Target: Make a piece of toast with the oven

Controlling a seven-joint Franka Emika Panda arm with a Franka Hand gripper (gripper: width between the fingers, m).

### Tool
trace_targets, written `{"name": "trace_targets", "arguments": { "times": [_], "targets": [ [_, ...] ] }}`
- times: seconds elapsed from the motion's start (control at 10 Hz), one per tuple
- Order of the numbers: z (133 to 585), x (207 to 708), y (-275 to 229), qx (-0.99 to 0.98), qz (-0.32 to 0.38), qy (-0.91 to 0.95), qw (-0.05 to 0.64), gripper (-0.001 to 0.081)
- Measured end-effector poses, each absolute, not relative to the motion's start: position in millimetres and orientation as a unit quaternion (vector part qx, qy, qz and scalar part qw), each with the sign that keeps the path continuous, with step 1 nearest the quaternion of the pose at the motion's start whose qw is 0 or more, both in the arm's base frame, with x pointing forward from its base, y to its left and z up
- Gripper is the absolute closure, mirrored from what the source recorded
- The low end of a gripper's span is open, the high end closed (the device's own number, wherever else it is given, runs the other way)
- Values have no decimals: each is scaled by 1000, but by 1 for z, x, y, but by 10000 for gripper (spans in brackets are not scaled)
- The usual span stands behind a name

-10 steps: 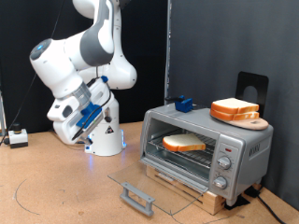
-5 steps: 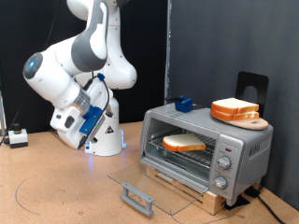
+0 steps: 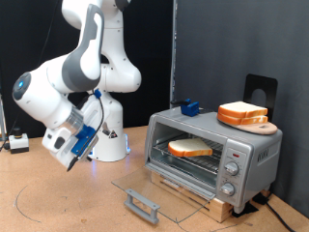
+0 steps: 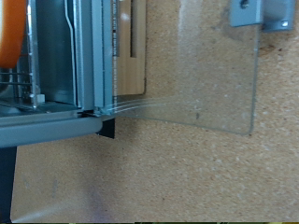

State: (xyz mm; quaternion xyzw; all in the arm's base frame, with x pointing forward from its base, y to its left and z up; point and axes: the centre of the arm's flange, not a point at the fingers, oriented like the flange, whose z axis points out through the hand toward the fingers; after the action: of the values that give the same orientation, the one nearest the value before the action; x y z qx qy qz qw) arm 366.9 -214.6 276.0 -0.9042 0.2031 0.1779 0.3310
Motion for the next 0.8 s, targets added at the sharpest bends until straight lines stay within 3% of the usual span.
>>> {"name": "trace_targets", "arguments": {
  "times": [0.4, 0.8],
  "targets": [
    [242, 371, -242, -899, 184, 200, 342, -4],
    [198, 372, -219, -893, 222, 173, 353, -4]
  ]
}}
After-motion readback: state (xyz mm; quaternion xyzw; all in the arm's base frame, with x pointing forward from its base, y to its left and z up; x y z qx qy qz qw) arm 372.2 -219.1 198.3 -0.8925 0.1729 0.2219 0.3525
